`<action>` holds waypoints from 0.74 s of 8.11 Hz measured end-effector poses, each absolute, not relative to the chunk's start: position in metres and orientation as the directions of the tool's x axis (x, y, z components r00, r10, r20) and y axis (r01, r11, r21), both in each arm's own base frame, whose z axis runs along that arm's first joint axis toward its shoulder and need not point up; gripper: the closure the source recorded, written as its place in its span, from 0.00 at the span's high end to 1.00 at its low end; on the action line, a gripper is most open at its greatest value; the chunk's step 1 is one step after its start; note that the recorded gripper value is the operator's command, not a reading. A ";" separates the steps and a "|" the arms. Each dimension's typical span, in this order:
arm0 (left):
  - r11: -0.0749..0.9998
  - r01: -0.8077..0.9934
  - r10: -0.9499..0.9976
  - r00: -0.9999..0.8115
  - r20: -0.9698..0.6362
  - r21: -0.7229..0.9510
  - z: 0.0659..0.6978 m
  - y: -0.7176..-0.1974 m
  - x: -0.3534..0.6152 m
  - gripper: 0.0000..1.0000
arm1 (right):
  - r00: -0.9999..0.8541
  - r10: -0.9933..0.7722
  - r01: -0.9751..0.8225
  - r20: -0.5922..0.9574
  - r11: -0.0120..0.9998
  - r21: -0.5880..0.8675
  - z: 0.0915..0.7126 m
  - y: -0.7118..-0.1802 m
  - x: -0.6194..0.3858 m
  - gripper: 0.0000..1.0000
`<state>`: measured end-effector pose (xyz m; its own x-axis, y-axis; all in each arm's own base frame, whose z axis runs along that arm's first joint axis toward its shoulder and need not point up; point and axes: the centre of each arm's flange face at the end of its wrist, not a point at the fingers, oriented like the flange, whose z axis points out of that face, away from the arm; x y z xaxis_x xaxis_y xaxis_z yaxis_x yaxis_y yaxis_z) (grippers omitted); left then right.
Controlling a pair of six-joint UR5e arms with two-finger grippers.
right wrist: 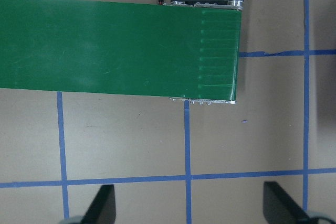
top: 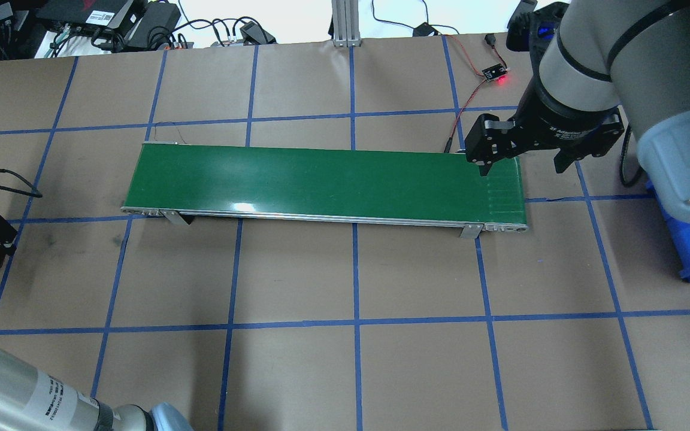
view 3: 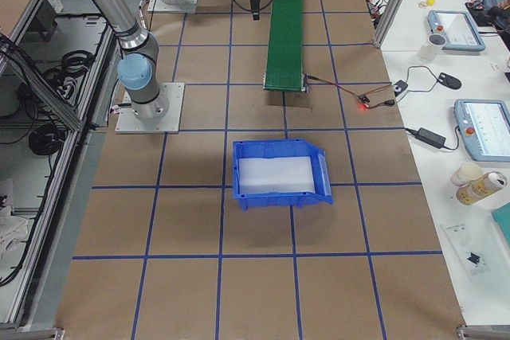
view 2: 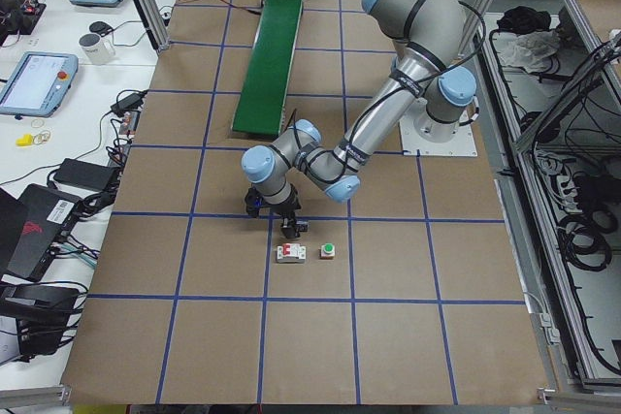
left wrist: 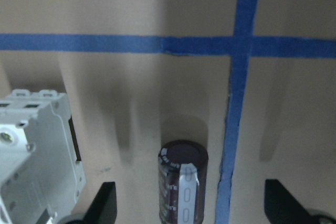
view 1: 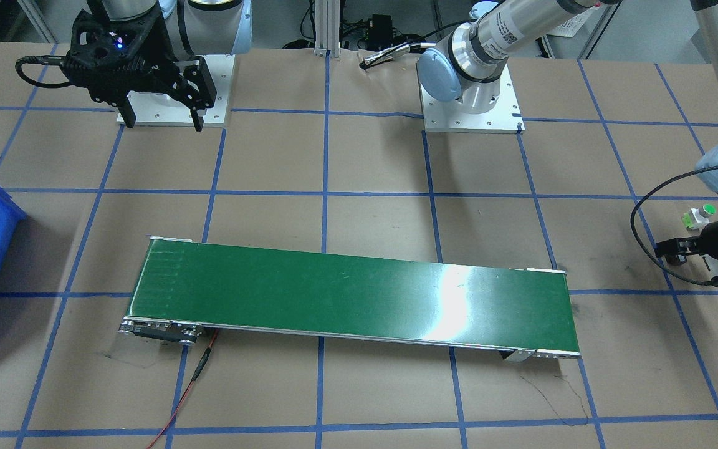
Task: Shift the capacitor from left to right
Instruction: 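Lower the left gripper around the brown capacitor and close on it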
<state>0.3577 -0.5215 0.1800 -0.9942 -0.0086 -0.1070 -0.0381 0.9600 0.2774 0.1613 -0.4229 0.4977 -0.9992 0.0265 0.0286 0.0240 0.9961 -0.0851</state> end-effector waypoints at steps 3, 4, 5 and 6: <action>0.960 -0.036 -0.007 -0.994 -0.106 0.276 0.179 -0.522 0.358 0.94 | -0.999 0.027 0.024 0.029 0.996 -0.084 0.498 -0.423 0.161 1.00; 0.960 -0.037 -0.008 -0.994 -0.106 0.277 0.178 -0.522 0.358 0.96 | -0.999 0.027 0.024 0.029 0.996 -0.084 0.498 -0.423 0.161 1.00; 0.959 -0.036 -0.008 -0.995 -0.103 0.280 0.175 -0.522 0.358 1.00 | -0.999 0.027 0.025 0.029 0.996 -0.084 0.498 -0.423 0.161 1.00; 0.959 -0.035 -0.007 -0.995 -0.100 0.283 0.172 -0.522 0.358 1.00 | -0.999 0.027 0.025 0.029 0.996 -0.085 0.498 -0.423 0.161 1.00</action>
